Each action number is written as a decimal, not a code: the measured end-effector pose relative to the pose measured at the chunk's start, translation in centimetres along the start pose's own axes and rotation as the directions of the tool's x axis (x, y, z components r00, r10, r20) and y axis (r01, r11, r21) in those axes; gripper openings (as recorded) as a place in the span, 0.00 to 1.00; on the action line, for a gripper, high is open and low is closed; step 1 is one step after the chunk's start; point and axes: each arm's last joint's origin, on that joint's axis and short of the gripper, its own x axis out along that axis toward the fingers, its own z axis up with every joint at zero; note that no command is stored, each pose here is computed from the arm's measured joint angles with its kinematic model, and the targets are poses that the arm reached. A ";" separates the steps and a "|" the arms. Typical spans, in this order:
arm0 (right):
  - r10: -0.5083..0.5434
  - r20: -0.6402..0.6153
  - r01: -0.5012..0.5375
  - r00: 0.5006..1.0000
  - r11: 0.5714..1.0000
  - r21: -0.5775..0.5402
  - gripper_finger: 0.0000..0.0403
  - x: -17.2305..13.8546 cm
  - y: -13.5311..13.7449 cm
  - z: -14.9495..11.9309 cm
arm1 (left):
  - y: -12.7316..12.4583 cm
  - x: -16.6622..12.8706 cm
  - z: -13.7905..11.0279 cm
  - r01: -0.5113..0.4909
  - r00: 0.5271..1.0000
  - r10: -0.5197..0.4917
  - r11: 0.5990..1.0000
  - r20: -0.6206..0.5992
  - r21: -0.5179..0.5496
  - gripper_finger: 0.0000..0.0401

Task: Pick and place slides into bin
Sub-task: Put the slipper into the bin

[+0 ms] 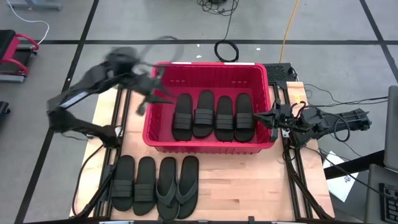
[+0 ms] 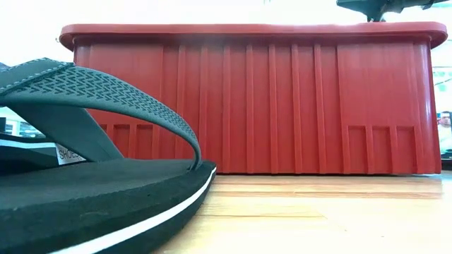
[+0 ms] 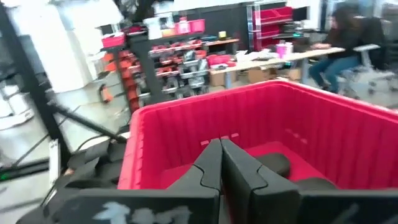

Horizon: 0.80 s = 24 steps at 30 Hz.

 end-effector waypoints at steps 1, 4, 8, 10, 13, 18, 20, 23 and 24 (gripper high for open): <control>0.022 -0.003 -0.022 1.000 1.000 -0.016 0.00 0.0 0.1 0.0 | -1.0 -0.4 1.4 0.005 0.997 -0.006 1.000 0.073 0.014 0.07; 0.051 -0.010 -0.052 0.999 0.998 -0.041 0.00 0.0 0.2 0.0 | -3.7 -1.0 3.6 0.080 0.977 -0.066 0.995 0.202 -0.061 0.02; 0.054 -0.013 -0.055 0.998 0.997 -0.059 0.00 0.1 0.2 -0.1 | -7.5 1.3 2.4 0.146 0.983 -0.114 0.959 0.141 -0.241 0.00; 0.077 -0.017 -0.078 0.997 0.995 -0.064 0.00 0.1 0.2 -0.1 | -9.2 3.2 0.5 0.127 0.992 -0.117 0.930 0.050 -0.346 0.00; 0.127 -0.028 -0.129 0.991 0.989 -0.072 0.00 0.0 0.4 -0.1 | -11.5 6.2 -3.0 -0.002 0.988 -0.067 0.899 -0.140 -0.438 0.00; 0.174 -0.040 -0.177 0.984 0.982 -0.071 0.00 0.1 0.5 -0.2 | -14.5 8.5 -6.2 -0.333 0.907 0.226 0.902 -0.355 -0.274 0.00; 0.194 -0.043 -0.197 0.980 0.978 -0.071 0.00 0.1 0.6 -0.2 | -14.9 8.7 -6.1 -0.430 0.879 0.354 0.878 -0.320 -0.210 0.00; 0.204 -0.047 -0.206 0.978 0.978 -0.041 0.00 0.3 0.7 -0.2 | -15.4 7.4 -5.1 -0.461 0.886 0.439 0.868 -0.149 -0.187 0.00; 0.207 -0.051 -0.209 0.977 0.978 -0.024 0.00 0.4 0.8 -0.3 | -15.6 6.7 -4.9 -0.456 0.890 0.450 0.869 -0.075 -0.191 0.00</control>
